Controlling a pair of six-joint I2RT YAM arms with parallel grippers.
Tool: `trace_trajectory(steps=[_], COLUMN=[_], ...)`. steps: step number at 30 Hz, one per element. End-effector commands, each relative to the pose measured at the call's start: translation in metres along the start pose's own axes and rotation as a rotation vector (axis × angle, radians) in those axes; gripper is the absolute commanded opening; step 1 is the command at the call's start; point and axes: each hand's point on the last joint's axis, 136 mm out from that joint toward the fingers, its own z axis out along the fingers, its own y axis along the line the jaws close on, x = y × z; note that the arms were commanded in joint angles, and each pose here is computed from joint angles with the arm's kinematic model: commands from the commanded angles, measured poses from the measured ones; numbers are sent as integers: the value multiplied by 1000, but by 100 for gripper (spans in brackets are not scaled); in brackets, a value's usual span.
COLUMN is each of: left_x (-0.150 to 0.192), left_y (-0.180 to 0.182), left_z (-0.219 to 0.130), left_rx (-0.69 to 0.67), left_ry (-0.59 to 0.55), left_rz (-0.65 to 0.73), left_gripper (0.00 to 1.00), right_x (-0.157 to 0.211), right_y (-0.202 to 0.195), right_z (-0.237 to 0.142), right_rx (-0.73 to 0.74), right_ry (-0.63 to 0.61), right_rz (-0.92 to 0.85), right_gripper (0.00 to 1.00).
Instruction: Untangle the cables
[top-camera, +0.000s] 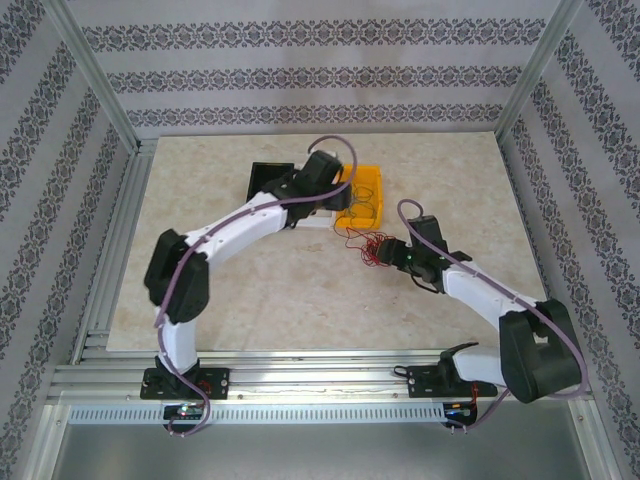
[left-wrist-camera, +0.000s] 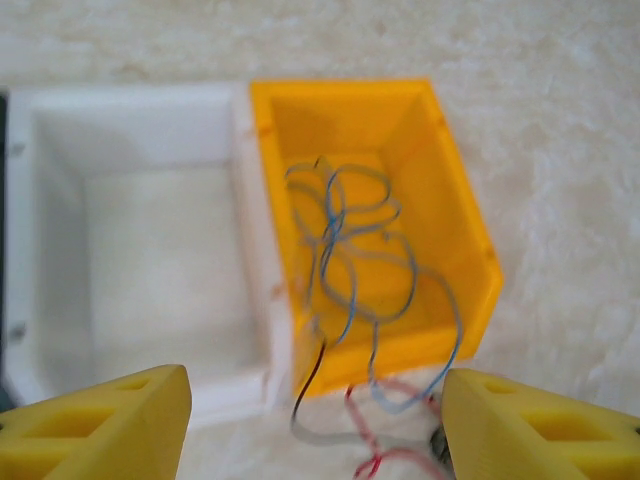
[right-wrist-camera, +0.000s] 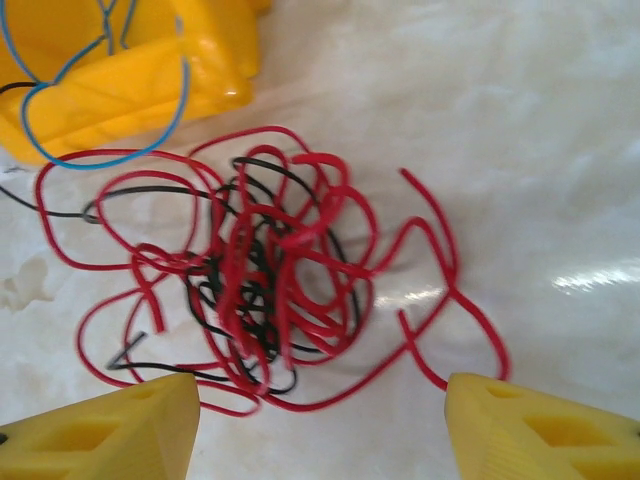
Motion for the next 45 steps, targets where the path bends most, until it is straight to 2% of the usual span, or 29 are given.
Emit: trace_trajectory(steps=[1, 3, 7, 11, 15, 19, 21, 26, 32, 33, 35, 38, 43, 45], left_x=[21, 42, 78, 97, 106, 107, 110, 117, 122, 123, 126, 129, 133, 136], left_y=[14, 25, 30, 11, -17, -46, -56, -65, -78, -81, -89, -98, -103, -102], left_z=[0, -2, 0, 2, 5, 10, 15, 33, 50, 52, 55, 62, 80, 88], left_rx=[25, 8, 50, 196, 362, 502, 553, 565, 597, 604, 617, 607, 578, 557], left_ry=[-15, 18, 72, 111, 149, 191, 210, 245, 276, 279, 290, 296, 305, 319], left_rz=[-32, -32, -25, 34, 79, 79, 72, 85, 90, 93, 113, 145, 130, 113], left_gripper=[66, 66, 65, 65, 65, 67, 71, 72, 71, 71, 70, 69, 59, 49], right_x=[-7, -9, -16, -23, -25, -14, -4, 21, 31, 30, 25, 16, 10, 6], right_y=[9, 9, 5, 3, 7, 18, 26, 39, 35, 33, 28, 25, 20, 18], right_z=[7, 14, 26, 31, 30, 23, 17, 1, -8, -8, -7, -6, -2, -2], right_rx=[-5, 2, 36, 40, 11, -75, -135, -259, -265, -257, -224, -200, -172, -163], right_ry=[5, 14, 7, -17, -12, 28, 52, 107, 114, 107, 87, 61, 59, 48], right_rz=[-27, -26, -23, -25, -35, -68, -83, -96, -84, -79, -57, -41, -26, -17], right_gripper=[64, 57, 35, 15, 0, 0, 0, 0, 0, 2, 13, 16, 16, 17])
